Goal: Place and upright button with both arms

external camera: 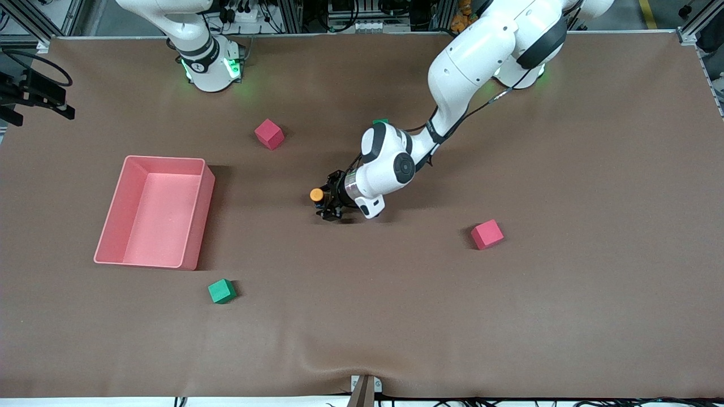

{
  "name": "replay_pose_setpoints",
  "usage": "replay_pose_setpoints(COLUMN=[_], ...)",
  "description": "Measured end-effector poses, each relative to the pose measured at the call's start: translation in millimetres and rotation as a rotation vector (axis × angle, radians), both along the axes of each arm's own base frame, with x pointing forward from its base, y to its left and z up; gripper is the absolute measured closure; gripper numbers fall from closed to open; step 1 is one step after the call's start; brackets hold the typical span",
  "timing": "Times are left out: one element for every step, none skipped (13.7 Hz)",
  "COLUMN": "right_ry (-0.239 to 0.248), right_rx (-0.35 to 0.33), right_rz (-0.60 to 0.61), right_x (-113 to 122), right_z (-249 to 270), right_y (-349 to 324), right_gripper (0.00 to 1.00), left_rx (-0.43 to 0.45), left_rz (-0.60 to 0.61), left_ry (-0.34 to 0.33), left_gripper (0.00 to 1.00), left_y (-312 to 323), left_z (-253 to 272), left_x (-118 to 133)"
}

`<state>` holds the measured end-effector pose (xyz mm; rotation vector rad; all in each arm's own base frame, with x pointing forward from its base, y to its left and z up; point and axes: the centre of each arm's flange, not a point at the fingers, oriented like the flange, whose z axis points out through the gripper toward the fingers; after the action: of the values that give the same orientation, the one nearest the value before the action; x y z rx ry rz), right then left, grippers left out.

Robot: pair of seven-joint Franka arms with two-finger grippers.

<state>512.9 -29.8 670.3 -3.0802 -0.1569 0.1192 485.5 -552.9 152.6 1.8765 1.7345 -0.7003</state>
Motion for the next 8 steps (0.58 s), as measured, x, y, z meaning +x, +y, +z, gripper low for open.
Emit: replay_pose_setpoints(right_ry=[0.001,0.001,0.001,0.001,0.001,0.000,0.000,-0.001], right_rx=[0.000,0.000,0.000,0.000,0.000,0.000,0.000,0.000], right_rz=[-0.001,-0.002,-0.003,-0.003,-0.003,-0.003,-0.003,-0.002], right_x=[0,0,0,0,0,0,0,0], right_z=[0,0,0,0,0,0,0,0], right_y=[-1,-1,-1,-2,-2,-2,-2,-1], right_gripper=[0.00,0.00,0.00,0.00,0.00,0.00,0.00,0.00], left_rx=[0.000,0.008,0.022,0.037,0.053,0.073,0.099,0.131], left_rz=[0.003,0.008,0.009,0.002,-0.007,-0.017,-0.030,-0.042], left_ry=[-0.008,-0.021,-0.030,-0.031,-0.029,-0.035,-0.050,-0.074], left_gripper=[0.00,0.00,0.00,0.00,0.00,0.00,0.00,0.00], left_y=[2,9,20,33,53,75,99,123], left_z=[7,16,27,44,66,92,119,145], left_x=[3,9,18,30,47,67,85,100])
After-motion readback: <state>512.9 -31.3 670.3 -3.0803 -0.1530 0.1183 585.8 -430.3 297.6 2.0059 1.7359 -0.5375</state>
